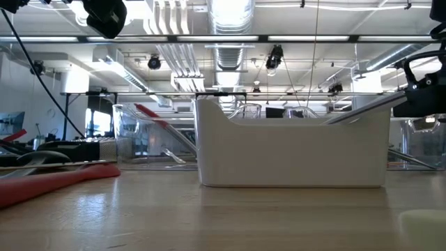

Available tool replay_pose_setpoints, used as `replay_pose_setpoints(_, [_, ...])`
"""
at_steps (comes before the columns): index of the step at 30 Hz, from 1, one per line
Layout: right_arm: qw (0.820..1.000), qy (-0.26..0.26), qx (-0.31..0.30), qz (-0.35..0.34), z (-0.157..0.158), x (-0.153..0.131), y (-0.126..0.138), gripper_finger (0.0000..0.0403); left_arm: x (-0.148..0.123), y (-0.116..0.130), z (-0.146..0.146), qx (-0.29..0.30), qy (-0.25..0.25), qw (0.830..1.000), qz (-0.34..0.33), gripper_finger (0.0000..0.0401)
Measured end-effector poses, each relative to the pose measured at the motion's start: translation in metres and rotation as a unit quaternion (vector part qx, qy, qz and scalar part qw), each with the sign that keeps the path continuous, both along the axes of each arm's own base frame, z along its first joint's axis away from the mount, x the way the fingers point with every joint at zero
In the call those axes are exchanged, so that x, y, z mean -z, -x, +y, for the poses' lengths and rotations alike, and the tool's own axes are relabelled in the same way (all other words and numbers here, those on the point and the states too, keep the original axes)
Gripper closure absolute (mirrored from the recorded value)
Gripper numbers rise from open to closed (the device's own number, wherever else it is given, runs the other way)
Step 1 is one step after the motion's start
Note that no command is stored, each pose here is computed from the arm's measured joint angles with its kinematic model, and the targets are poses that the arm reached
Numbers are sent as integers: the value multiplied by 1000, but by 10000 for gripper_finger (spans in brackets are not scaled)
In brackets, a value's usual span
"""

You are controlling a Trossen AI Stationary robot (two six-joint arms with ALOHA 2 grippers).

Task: Pick & Place Kitchen Items
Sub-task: Put the yellow spatula into the right transparent bin

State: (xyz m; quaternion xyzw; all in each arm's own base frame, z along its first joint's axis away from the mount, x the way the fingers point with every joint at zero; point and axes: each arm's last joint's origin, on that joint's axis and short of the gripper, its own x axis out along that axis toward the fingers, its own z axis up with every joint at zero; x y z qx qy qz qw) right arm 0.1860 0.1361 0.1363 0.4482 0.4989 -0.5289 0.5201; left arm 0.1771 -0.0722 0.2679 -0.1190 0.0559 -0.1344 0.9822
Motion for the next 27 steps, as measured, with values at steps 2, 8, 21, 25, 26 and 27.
replay_pose_setpoints(2, [1000, -1, -8, 2, 2, -3, 0, 381, 0, 0, 0, 0, 0, 1000, 0, 151])
replay_pose_setpoints(8, [999, -8, -45, -2, 14, -22, -5, 381, 0, 0, 0, 2, 0, 1000, 1, 151])
replay_pose_setpoints(21, [976, 143, -117, -113, 29, -107, -26, 381, 0, 0, 0, 1, 0, 1000, 0, 151])
replay_pose_setpoints(25, [951, 222, -141, -163, 27, -130, -31, 381, 0, 0, 0, 1, 1, 1000, 1, 151])
replay_pose_setpoints(26, [942, 243, -149, -179, 27, -134, -33, 381, 1, 0, 0, 1, 3, 1000, 3, 151])
replay_pose_setpoints(27, [931, 266, -157, -194, 26, -137, -34, 381, 4, -1, 0, 1, 5, 1000, 8, 151])
